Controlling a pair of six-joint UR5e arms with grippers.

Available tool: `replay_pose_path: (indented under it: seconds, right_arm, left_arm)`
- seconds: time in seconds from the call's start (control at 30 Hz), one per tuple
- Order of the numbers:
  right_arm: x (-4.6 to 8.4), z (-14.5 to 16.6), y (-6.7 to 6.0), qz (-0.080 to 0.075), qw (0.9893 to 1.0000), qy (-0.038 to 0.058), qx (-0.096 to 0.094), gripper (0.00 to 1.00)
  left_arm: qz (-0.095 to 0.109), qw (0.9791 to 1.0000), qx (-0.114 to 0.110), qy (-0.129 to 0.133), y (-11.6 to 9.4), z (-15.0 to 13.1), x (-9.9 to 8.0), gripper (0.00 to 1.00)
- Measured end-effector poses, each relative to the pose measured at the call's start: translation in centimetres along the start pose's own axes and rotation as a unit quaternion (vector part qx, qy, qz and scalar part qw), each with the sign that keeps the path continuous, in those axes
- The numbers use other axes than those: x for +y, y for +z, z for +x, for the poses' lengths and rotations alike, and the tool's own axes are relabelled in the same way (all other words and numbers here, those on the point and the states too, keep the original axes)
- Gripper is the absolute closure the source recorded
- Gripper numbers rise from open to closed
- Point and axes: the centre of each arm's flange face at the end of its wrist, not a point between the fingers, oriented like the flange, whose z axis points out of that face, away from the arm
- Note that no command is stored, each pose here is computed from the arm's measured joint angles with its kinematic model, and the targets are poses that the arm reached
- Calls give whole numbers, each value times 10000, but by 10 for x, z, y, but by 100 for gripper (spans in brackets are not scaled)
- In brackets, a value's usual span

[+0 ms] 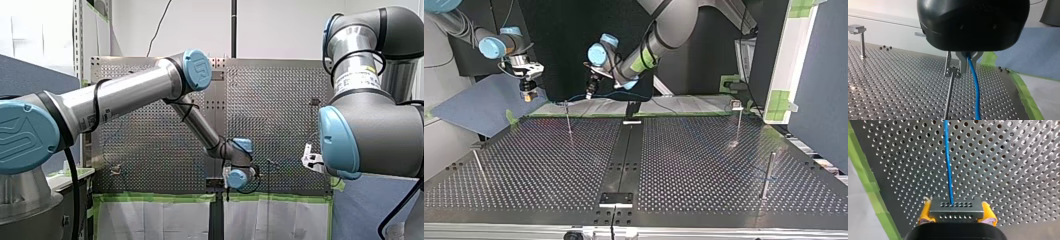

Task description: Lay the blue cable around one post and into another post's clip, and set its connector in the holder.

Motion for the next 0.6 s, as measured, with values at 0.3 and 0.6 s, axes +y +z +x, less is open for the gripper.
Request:
replay_pose_path:
  seconds: [0.3, 0.6]
  right_arm:
    - [18, -14, 2, -163, 9995, 63, -247, 100]
    - [34, -7, 4, -259, 9993, 179, -187, 100]
  left_arm:
    - [-14, 10000, 59, 30, 2, -4, -5, 100]
    - [-7, 10000, 53, 32, 3, -4, -5, 100]
